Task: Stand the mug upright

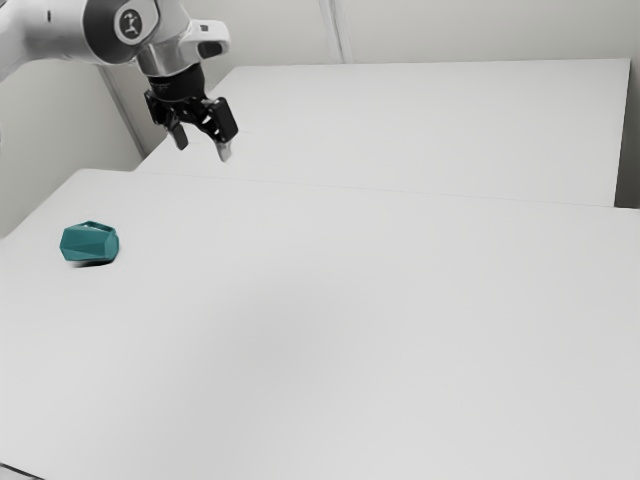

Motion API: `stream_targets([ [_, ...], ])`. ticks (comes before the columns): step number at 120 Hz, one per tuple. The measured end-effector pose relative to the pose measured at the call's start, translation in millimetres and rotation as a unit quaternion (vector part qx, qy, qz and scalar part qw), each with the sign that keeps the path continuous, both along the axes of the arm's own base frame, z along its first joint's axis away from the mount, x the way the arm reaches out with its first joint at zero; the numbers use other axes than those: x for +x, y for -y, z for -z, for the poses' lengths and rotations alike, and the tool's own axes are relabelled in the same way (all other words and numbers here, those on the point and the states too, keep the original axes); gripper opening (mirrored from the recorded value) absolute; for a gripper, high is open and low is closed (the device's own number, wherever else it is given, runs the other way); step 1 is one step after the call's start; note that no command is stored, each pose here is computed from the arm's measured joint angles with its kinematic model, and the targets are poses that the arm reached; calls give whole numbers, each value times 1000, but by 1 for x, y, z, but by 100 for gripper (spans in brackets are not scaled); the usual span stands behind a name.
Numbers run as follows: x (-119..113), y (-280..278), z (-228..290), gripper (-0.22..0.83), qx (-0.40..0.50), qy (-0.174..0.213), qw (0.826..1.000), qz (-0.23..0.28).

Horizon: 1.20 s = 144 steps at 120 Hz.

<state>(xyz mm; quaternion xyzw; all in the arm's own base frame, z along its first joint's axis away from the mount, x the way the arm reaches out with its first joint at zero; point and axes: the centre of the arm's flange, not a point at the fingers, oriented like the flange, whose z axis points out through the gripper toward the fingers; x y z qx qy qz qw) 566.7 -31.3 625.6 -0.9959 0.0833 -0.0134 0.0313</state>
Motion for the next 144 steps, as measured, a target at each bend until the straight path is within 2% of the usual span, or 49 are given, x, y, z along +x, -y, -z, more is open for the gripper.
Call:
stream_targets([
  [25, -2, -12, -4, 62, -1, 2, 999, -39],
  [69, -27, -2, -22, 62, -16, 27, 998, -47],
  [77, -28, -32, -15, 61, -34, 27, 996, -73],
  [91, -34, -118, 4, 61, -59, 23, 988, -141],
  [104, -38, -172, 20, 62, -85, 28, 982, -167],
  [122, -32, -229, 60, 62, -122, 17, 977, -174],
  [144, -27, -298, 90, 61, -163, 33, 975, -148],
])
